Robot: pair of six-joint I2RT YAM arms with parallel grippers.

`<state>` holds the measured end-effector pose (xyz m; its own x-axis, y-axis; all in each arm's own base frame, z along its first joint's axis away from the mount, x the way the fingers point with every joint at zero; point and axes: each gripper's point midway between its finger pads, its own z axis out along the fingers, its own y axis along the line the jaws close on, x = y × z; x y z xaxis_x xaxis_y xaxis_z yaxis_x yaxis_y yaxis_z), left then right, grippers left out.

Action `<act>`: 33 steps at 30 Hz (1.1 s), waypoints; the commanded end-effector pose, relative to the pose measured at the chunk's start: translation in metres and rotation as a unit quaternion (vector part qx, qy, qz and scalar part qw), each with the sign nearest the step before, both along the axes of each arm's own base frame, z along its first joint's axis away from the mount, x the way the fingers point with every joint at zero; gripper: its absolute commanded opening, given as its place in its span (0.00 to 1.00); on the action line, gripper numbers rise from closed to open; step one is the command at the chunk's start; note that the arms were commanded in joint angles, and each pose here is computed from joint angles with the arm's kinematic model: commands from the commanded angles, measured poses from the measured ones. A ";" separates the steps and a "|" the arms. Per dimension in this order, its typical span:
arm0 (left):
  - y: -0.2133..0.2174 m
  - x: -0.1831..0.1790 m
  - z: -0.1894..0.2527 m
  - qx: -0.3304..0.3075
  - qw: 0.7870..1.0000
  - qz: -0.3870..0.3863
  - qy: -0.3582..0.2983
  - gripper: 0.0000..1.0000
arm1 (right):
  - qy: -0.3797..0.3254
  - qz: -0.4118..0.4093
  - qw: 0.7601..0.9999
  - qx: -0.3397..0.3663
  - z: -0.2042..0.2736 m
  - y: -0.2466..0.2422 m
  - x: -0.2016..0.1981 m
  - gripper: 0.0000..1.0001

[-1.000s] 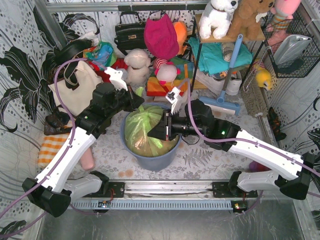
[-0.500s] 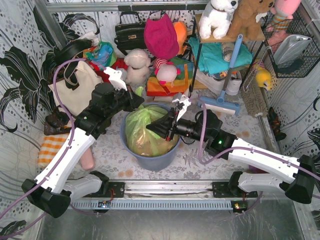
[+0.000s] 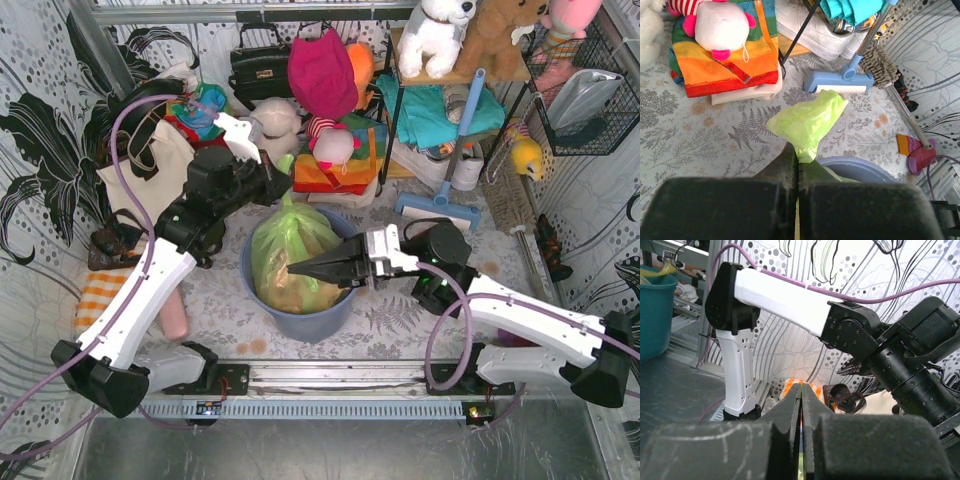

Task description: Tie the trash bag

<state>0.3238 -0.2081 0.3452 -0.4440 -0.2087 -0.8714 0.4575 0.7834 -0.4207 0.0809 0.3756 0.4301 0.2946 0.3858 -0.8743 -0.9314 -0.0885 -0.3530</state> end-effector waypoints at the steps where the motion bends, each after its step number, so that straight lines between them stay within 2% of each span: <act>1: 0.001 0.008 0.004 0.004 1.000 0.002 -0.022 0.00 | -0.025 0.010 0.999 0.023 -0.002 -0.025 -0.018 0.00; 3: 0.000 0.005 -0.012 0.003 1.000 -0.001 -0.008 0.00 | -0.001 -0.028 0.999 0.022 -0.013 -0.033 -0.008 0.00; 5: 0.000 0.002 -0.019 0.002 1.000 -0.002 -0.002 0.00 | -0.010 -0.081 0.996 0.026 -0.015 -0.043 0.005 0.01; 8: 0.000 -0.001 -0.027 0.002 1.000 -0.004 0.004 0.00 | -0.045 -0.163 0.985 0.026 -0.014 -0.059 0.025 0.40; 11: -0.003 -0.003 -0.033 0.006 1.000 -0.017 0.015 0.00 | -0.094 -0.212 0.973 -0.007 -0.023 -0.068 0.038 0.57; 15: -0.010 -0.005 -0.046 0.016 0.998 -0.040 0.040 0.00 | -0.155 -0.240 0.956 -0.073 -0.053 -0.069 0.050 0.70; 21: -0.016 -0.007 -0.056 0.023 0.996 -0.062 0.060 0.00 | -0.180 -0.242 0.947 -0.109 -0.080 -0.063 0.057 0.73; 33: -0.018 -0.011 -0.056 0.026 0.995 -0.074 0.064 0.00 | -0.194 -0.252 0.943 -0.098 -0.081 -0.049 0.068 0.73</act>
<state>0.3177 -0.2221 0.2871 -0.5670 -0.1213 -0.8148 0.4844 0.7509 -0.4488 0.1456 0.3308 0.3329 0.6675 -0.0578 -0.7423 -0.7226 0.1904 -0.6646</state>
